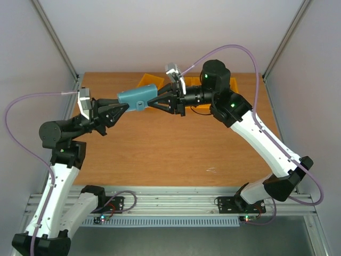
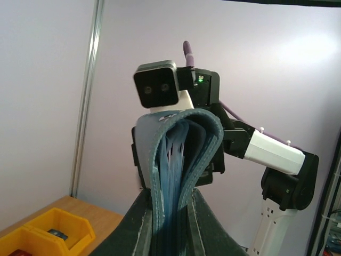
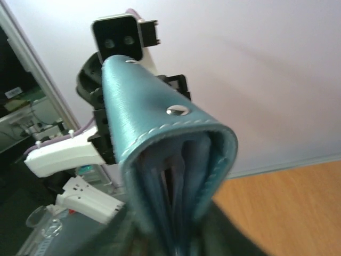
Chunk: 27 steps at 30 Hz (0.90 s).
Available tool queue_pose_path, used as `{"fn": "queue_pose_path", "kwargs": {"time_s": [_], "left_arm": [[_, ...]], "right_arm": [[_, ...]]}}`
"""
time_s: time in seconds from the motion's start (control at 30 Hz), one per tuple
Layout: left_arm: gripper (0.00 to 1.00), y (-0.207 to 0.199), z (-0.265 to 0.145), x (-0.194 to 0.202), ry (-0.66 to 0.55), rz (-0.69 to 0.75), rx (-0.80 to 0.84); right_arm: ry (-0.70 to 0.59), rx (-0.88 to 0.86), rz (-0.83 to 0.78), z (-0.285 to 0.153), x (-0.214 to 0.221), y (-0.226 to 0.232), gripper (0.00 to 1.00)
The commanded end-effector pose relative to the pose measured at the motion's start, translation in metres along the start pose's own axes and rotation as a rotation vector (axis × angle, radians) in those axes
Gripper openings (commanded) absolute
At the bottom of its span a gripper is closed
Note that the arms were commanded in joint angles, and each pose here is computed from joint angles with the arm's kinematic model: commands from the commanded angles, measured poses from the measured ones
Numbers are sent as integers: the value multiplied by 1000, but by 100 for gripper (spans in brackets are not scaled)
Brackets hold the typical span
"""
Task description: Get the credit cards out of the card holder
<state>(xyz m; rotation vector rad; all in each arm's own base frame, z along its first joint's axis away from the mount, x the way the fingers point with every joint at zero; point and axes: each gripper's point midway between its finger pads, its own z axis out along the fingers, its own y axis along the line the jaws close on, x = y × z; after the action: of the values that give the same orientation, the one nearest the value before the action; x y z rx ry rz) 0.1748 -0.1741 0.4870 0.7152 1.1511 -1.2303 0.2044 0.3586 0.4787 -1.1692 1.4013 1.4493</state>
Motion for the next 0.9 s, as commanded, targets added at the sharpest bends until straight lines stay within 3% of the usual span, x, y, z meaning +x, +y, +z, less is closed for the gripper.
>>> {"fn": "queue_pose_path", "kwargs": {"time_s": [0.0, 0.07, 0.1, 0.13, 0.17, 0.2, 0.4, 0.57, 0.63, 0.87], "left_arm": [[0, -4, -1, -5, -30, 40, 7], [0, 3, -2, 5, -10, 14, -11], [11, 8, -3, 13, 9, 12, -27], [39, 14, -4, 23, 36, 0, -40], [76, 18, -6, 35, 72, 0, -45], [96, 20, -8, 47, 112, -5, -39], [99, 5, -24, 81, 282, 61, 83], [99, 16, -34, 106, 357, 85, 74], [99, 18, -38, 119, 390, 47, 65], [99, -8, -53, 166, 540, 43, 147]], "right_arm": [[-5, -21, -55, -9, -9, 16, 2], [0, 18, -80, -16, -9, 17, 1], [12, 41, -78, -18, -7, 16, 1], [24, 73, -103, -23, -6, 17, 1], [51, 113, -106, -26, -2, 14, 1], [86, 168, -108, -31, 3, 9, 1], [507, 517, -96, -69, 63, -28, 1], [895, 599, -164, -81, 119, -31, 1], [958, 564, -178, -73, 129, -27, 1], [977, 411, -269, -32, 138, 0, 1]]}}
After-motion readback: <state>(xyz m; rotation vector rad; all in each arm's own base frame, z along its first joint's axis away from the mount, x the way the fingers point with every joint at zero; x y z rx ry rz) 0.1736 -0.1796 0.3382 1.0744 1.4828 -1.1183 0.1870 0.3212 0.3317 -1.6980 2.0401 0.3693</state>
